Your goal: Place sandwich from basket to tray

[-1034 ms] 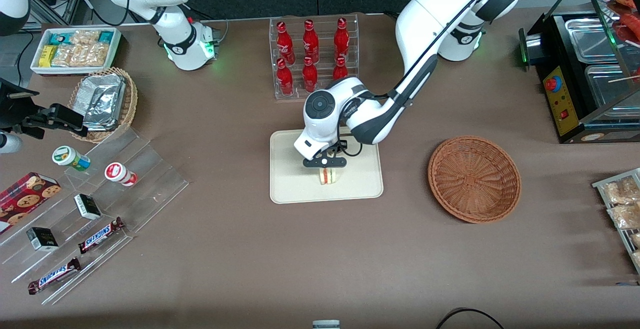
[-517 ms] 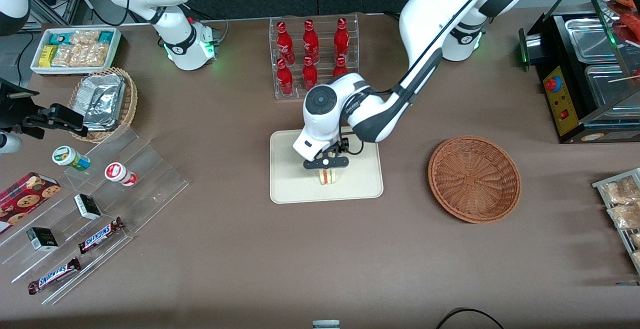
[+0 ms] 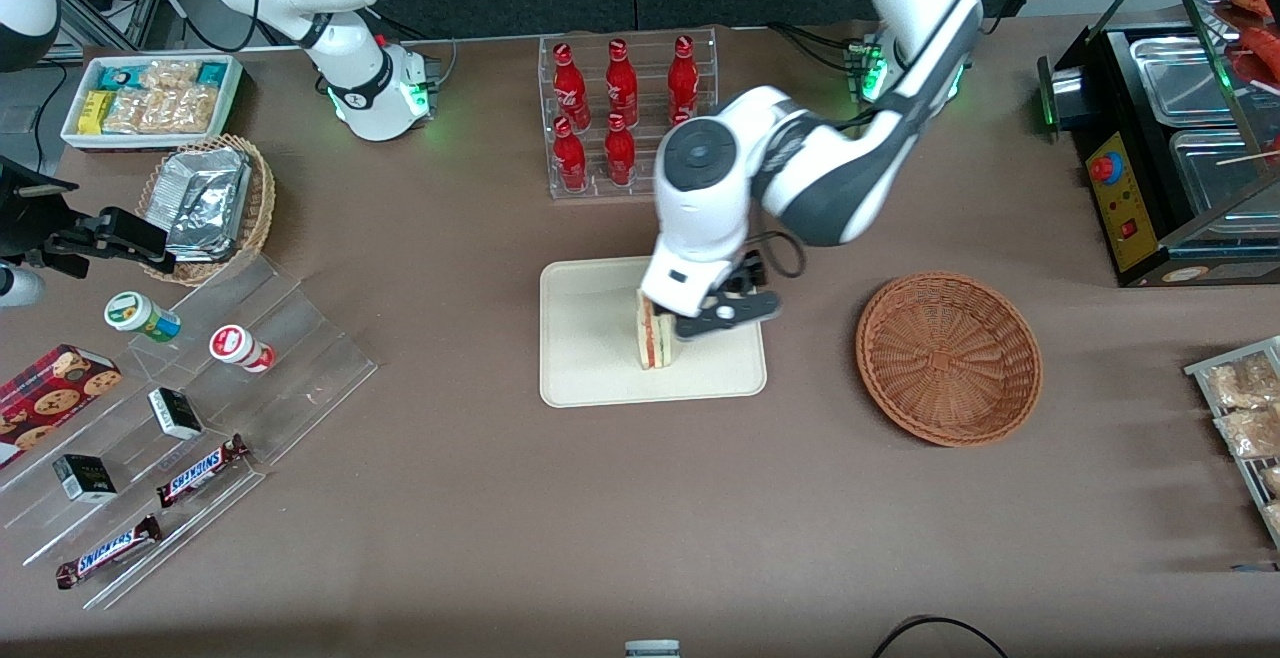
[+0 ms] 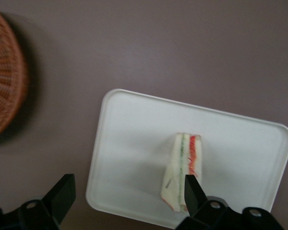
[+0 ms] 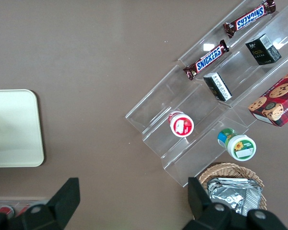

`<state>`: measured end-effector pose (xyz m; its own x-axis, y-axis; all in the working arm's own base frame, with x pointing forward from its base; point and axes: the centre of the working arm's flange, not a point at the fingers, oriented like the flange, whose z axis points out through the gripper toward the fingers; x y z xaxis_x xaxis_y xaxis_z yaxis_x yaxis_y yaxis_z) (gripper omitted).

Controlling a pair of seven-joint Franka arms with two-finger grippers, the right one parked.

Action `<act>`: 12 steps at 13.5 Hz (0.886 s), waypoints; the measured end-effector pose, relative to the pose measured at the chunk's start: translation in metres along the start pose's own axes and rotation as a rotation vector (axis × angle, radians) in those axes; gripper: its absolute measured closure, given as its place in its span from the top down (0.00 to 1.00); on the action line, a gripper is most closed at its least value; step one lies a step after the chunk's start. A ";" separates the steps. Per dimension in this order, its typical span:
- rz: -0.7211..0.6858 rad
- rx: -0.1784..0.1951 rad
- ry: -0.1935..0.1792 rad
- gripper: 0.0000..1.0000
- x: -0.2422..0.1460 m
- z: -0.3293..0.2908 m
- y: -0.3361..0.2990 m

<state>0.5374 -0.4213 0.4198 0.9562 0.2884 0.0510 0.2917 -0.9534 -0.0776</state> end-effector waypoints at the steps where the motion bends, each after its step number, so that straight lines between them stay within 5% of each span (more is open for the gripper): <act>1: -0.010 0.015 0.001 1.00 0.011 -0.012 -0.016; 12: 0.234 0.011 -0.185 1.00 0.123 -0.099 -0.239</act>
<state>0.5829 -0.1670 0.5428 0.9857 0.0727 -0.1520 0.0616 -0.9952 -0.0766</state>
